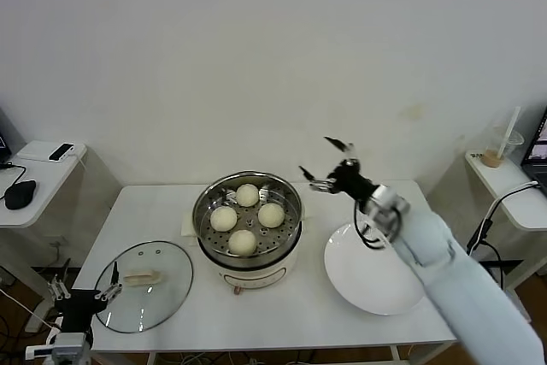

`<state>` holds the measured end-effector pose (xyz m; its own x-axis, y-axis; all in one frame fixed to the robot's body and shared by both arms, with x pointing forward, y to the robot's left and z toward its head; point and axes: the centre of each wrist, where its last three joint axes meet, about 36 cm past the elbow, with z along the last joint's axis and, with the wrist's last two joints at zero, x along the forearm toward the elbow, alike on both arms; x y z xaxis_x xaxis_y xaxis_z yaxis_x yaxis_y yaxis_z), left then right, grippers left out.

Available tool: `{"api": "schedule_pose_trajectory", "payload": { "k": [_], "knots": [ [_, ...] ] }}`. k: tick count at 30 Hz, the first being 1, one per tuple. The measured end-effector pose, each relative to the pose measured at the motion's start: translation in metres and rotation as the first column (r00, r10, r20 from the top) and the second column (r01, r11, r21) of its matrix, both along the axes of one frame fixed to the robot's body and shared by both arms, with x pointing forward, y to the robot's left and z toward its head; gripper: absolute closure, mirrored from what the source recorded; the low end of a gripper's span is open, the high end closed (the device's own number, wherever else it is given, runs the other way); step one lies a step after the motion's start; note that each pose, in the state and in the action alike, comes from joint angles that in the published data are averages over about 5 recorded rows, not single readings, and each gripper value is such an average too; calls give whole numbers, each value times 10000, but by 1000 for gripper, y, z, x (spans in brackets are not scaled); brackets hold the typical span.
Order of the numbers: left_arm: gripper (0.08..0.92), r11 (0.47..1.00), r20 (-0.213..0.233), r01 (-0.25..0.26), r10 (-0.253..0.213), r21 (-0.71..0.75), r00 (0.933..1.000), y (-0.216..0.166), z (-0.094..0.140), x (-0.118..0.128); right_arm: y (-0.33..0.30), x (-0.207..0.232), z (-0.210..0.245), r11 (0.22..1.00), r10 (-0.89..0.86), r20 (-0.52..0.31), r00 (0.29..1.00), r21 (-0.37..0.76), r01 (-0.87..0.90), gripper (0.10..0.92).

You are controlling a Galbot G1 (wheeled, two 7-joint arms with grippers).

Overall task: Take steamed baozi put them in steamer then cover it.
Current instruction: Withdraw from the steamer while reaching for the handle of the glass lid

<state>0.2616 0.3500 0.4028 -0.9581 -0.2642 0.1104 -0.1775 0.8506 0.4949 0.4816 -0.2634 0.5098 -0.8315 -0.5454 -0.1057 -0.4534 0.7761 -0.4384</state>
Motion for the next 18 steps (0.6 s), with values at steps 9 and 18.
{"api": "schedule_pose_trajectory", "payload": {
  "k": [9, 18],
  "knots": [
    [177, 9383, -438, 518, -391, 3419, 9983, 19, -24, -3, -58, -83, -60, 9475, -2879, 114, 9576, 1490, 2831, 200],
    [177, 6895, -1715, 2127, -1291, 6924, 9767, 35, -59, -8, -92, -156, -104, 8538, -5066, -567, 8603, 1061, 5098, 200]
  ]
}}
